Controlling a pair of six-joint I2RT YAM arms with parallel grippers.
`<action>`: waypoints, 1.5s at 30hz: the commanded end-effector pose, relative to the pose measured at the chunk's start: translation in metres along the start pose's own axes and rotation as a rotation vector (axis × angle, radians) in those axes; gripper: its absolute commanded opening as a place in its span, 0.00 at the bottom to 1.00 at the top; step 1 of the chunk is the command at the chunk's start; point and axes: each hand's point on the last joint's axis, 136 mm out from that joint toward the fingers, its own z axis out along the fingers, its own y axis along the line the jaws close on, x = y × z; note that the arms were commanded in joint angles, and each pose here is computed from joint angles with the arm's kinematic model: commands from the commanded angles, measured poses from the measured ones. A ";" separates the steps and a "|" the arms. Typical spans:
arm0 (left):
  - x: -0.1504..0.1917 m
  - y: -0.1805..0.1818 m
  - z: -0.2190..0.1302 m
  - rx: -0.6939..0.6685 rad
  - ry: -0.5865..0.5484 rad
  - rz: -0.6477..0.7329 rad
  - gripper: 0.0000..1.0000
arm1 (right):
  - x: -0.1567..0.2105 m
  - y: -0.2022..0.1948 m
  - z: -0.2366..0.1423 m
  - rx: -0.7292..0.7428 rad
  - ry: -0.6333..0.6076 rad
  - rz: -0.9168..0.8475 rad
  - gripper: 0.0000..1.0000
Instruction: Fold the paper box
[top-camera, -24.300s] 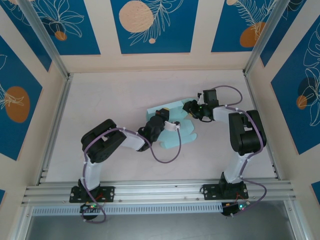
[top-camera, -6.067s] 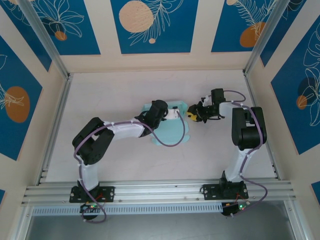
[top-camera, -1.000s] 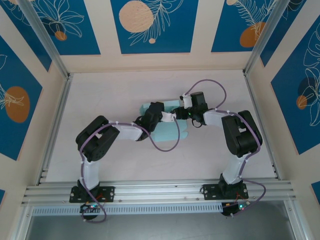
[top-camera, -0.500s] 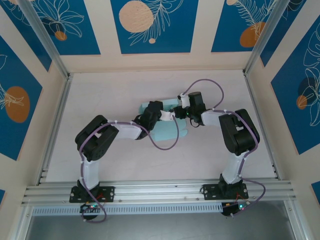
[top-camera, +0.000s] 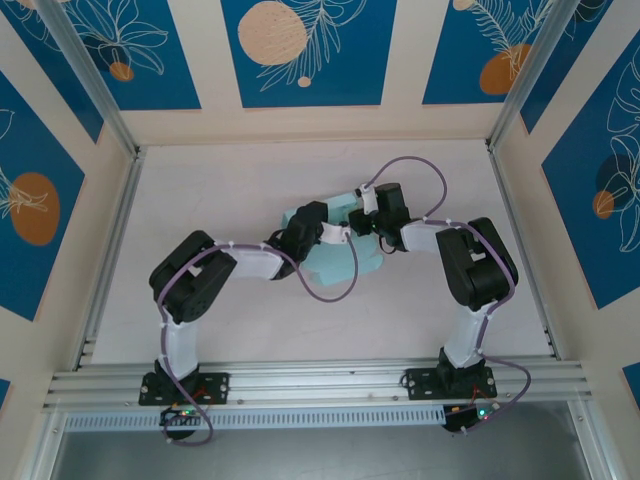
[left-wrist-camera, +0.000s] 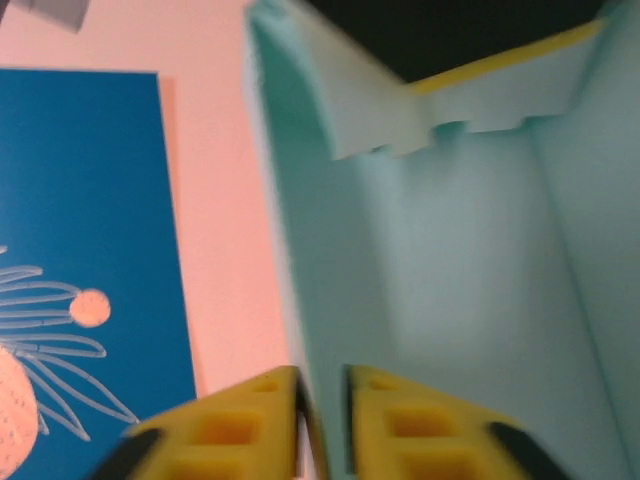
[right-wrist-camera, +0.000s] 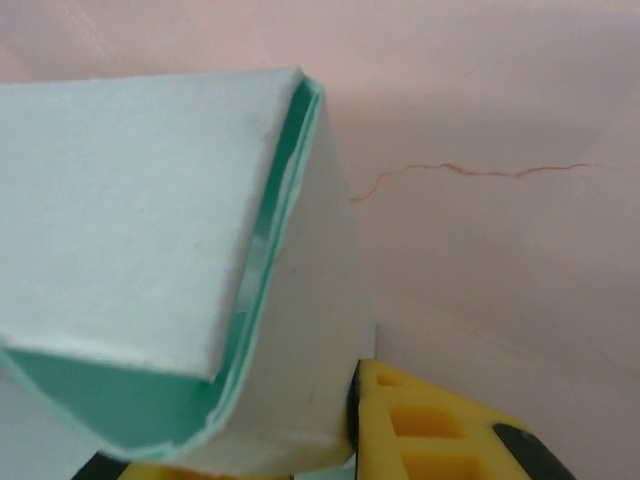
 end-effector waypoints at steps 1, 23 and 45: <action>-0.028 -0.042 -0.016 0.157 -0.123 0.032 0.45 | -0.051 0.000 -0.003 0.015 -0.160 -0.019 0.14; 0.021 0.114 -0.135 -0.140 -0.041 -0.958 0.77 | -0.043 0.014 -0.006 0.074 -0.157 -0.106 0.12; 0.095 0.106 -0.103 0.089 0.141 -1.753 0.46 | -0.013 0.048 -0.026 0.097 -0.136 -0.159 0.11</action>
